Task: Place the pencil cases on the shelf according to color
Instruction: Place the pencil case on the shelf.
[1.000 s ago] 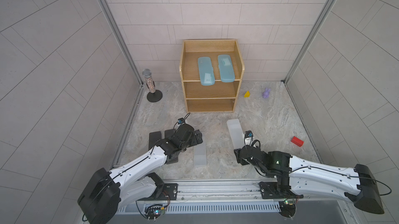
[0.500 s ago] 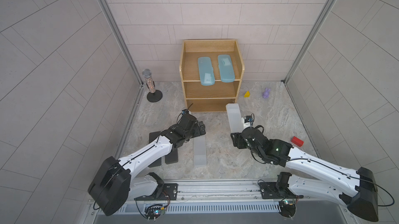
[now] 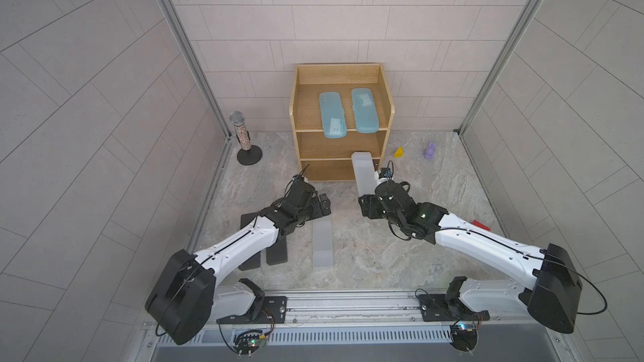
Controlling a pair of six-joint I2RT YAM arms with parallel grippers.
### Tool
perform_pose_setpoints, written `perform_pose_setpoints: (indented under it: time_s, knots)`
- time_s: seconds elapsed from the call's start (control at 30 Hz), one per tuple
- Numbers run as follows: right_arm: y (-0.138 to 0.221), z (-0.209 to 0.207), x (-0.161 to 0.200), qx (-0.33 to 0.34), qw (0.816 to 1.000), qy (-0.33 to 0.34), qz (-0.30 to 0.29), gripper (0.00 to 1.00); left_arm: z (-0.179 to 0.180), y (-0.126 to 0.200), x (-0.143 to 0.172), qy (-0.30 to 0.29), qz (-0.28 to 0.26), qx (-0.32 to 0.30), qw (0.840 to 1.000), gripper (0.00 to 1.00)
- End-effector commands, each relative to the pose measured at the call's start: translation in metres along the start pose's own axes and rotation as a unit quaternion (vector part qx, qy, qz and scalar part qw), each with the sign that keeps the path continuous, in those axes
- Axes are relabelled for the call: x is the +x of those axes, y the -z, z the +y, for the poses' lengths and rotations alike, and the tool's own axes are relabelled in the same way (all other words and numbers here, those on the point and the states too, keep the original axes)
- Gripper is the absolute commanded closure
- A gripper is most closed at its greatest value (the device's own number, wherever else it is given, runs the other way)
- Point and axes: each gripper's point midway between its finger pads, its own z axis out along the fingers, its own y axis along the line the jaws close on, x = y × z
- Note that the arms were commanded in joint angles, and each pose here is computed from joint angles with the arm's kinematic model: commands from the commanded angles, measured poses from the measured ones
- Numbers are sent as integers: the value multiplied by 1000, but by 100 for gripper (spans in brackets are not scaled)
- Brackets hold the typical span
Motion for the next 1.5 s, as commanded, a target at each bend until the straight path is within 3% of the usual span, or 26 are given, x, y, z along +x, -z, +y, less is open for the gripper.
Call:
perform_pose_setpoints:
  time_s: [0.0, 0.27, 0.77, 1.03, 1.47]
  knots:
    - [-1, 3, -32, 5, 999, 5, -37, 54, -2, 0, -2, -4, -3, 11, 1000, 0]
    - [-30, -4, -75, 44, 998, 1, -55, 54, -5, -7, -3, -1, 4, 22, 1000, 0]
    - [-85, -8, -105, 83, 995, -14, -60, 48, 2, -10, -3, -6, 18, 32, 999, 0]
    - [-94, -16, -115, 90, 994, -20, -58, 38, 6, -11, 0, -10, 30, 34, 999, 0]
    - [-100, -16, -119, 103, 994, 0, -38, 8, 7, -6, 5, -16, 45, 43, 998, 0]
